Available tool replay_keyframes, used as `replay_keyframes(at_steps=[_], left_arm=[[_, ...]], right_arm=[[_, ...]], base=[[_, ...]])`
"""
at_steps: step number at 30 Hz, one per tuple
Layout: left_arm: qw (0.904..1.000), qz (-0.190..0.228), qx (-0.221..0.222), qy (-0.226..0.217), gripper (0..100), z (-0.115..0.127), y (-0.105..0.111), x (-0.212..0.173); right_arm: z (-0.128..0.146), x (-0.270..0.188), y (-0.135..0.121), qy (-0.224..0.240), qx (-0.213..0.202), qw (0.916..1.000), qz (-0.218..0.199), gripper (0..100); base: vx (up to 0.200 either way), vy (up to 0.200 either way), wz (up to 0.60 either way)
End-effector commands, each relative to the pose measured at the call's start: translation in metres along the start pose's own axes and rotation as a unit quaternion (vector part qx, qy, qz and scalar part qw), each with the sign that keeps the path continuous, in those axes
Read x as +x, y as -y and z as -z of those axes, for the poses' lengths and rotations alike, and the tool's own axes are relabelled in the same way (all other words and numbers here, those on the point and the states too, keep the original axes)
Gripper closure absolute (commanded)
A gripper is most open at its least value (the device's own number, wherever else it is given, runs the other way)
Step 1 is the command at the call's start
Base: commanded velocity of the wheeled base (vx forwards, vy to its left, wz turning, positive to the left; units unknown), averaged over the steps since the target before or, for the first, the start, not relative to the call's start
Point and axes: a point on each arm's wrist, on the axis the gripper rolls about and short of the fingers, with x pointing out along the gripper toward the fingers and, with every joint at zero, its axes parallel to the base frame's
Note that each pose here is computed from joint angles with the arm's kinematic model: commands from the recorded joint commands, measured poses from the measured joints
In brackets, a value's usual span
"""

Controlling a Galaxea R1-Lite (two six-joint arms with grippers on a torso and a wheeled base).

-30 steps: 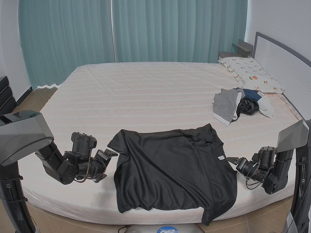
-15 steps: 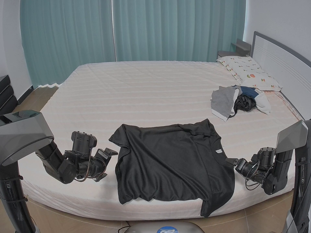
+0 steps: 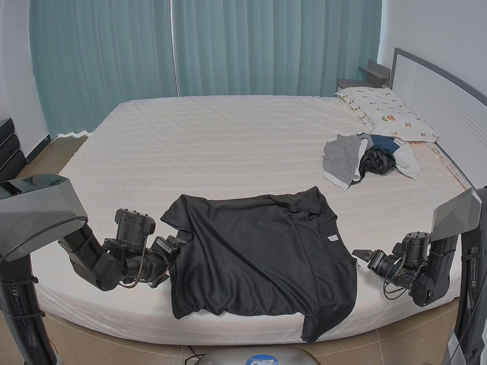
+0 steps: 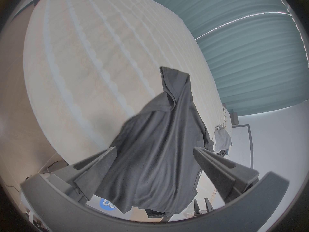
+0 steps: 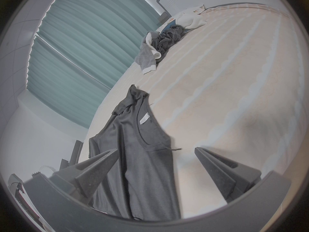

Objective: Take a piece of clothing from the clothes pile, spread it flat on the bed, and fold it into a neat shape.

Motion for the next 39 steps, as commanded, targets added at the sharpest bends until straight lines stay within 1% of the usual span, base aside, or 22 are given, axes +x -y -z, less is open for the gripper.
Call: replay_keyframes(at_steps=[1,5,11,14,16,18,23,24,29,33,34,37,39], left_arm=[[1.0000,-0.004,0.001,0.000,0,0.001,-0.001,0.003],[1.0000,-0.001,-0.003,0.001,0,0.000,0.000,0.003],[1.0000,0.000,-0.006,0.005,0,-0.003,0.001,0.003],[1.0000,0.002,-0.006,0.007,0,-0.003,0.002,0.002],[0.9999,0.003,-0.006,0.008,0,-0.004,0.002,0.002],[0.9999,0.005,-0.006,0.008,0,-0.004,0.003,0.001],[0.9999,0.006,-0.007,0.009,0,-0.004,0.003,0.001],[0.9999,0.006,-0.007,0.009,0,-0.004,0.003,0.001],[0.9999,0.003,-0.008,0.011,0,-0.006,0.002,0.001],[0.9998,-0.004,-0.007,0.021,0,-0.008,-0.001,0.003],[0.9997,-0.004,-0.008,0.022,0,-0.009,-0.001,0.003],[0.9997,-0.005,-0.007,0.022,0,-0.009,-0.001,0.003],[0.9997,-0.008,-0.001,0.022,0,-0.009,-0.003,0.002]], right_arm=[[0.007,0.001,-0.002,-0.012,-0.004,0.9999,0.000,0],[0.017,0.004,-0.005,-0.029,-0.014,0.9995,-0.002,0],[0.024,0.015,-0.014,-0.037,-0.031,0.9987,-0.017,0],[0.026,0.018,-0.012,-0.041,-0.034,0.9985,-0.013,0],[0.029,0.021,-0.009,-0.046,-0.052,0.9976,-0.010,0],[0.032,0.023,-0.006,-0.050,-0.081,0.9954,-0.008,0],[0.035,0.026,-0.005,-0.054,-0.094,0.9941,-0.009,0],[0.035,0.026,-0.005,-0.054,-0.094,0.9941,-0.009,100],[0.035,0.026,-0.005,-0.052,-0.096,0.9940,-0.010,100],[0.032,0.022,-0.003,-0.044,-0.092,0.9948,0.002,100],[0.029,0.018,0.000,-0.039,-0.088,0.9953,0.014,100],[0.017,0.011,0.006,-0.023,-0.078,0.9964,0.024,100],[0.007,0.005,0.014,-0.009,-0.068,0.9969,0.038,100]], base=[[0.000,0.000,0.00],[0.000,0.000,0.00],[0.000,0.000,0.00],[0.000,0.000,0.00],[0.000,0.000,0.00],[0.000,0.000,0.00],[0.000,0.000,0.00],[0.000,0.000,0.00],[0.000,0.000,0.00],[0.000,0.000,0.00],[0.000,0.000,0.00],[0.000,0.000,0.00],[0.000,0.000,0.00]])
